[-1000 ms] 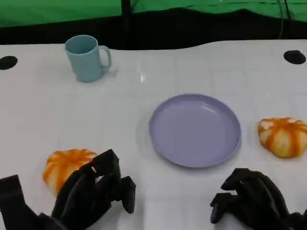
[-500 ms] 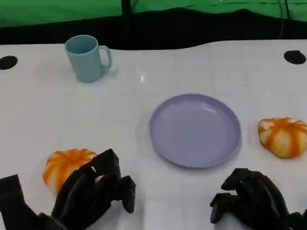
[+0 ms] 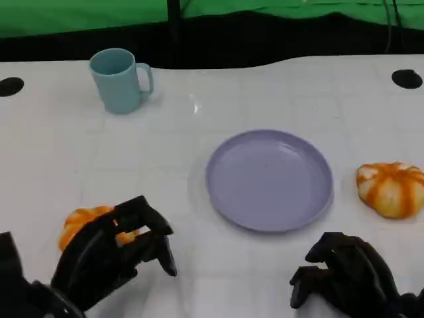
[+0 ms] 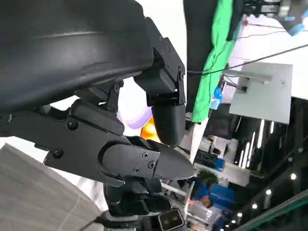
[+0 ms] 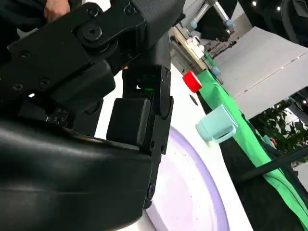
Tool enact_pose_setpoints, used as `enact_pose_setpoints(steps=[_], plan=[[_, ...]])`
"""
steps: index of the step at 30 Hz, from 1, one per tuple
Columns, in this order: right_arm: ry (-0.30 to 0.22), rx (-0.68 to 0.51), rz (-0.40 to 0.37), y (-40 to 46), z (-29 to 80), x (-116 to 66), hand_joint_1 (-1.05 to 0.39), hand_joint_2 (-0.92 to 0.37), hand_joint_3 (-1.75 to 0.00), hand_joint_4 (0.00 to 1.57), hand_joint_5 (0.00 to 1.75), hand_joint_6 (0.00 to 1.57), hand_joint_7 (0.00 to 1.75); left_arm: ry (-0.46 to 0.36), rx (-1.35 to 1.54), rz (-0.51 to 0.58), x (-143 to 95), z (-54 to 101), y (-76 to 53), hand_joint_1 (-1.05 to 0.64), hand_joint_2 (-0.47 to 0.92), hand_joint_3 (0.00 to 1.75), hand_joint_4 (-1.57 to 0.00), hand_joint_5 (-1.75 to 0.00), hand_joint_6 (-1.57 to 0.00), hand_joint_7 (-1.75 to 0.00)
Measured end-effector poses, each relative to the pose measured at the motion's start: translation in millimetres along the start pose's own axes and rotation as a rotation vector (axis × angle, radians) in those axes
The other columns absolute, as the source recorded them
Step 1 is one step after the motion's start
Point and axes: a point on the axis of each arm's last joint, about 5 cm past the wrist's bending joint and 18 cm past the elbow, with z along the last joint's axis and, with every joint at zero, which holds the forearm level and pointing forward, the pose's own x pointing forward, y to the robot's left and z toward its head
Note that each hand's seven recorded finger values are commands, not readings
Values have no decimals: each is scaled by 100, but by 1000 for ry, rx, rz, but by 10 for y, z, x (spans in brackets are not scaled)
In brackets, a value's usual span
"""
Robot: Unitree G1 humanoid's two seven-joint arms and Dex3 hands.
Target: Grasp the bread from the table and place it into the plate.
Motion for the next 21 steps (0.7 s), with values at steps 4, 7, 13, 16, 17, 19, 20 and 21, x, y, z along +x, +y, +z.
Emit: enact_pose_setpoints(steps=[4,7,13,16,17,19,20,21], plan=[[-2,-2,0,2,6,1,-104,-72,0,157,74,157,38,18,239,-3,-12,268,54,-73,92,26,-54,-89,-61,-14],[-3,-2,2,7,11,2,-103,-72,0,157,74,157,38,60,372,-10,-24,455,58,-69,92,20,-45,-78,-53,-6],[-5,-1,5,12,17,1,-103,-71,0,157,73,157,37,117,604,6,-60,755,37,-72,92,14,-32,-63,-40,0],[-6,7,4,11,16,-1,-103,-71,0,157,73,157,36,195,807,8,-104,906,14,-73,92,11,-28,-53,-35,0],[-4,9,4,10,16,-2,-103,-71,0,157,73,157,36,215,863,10,-108,951,3,-75,92,8,-31,-41,-35,0],[-1,11,4,12,14,-1,-103,-71,0,157,73,157,36,256,977,13,-107,1029,-40,-76,92,7,-33,-33,-34,0],[-1,11,5,13,15,-1,-104,-71,0,157,72,157,36,271,1027,17,-111,1061,-59,-79,92,6,-33,-25,-31,0],[-1,11,4,15,16,-1,-104,-71,0,157,72,157,36,300,1092,24,-115,1091,-89,-80,92,6,-33,-21,-29,0]])
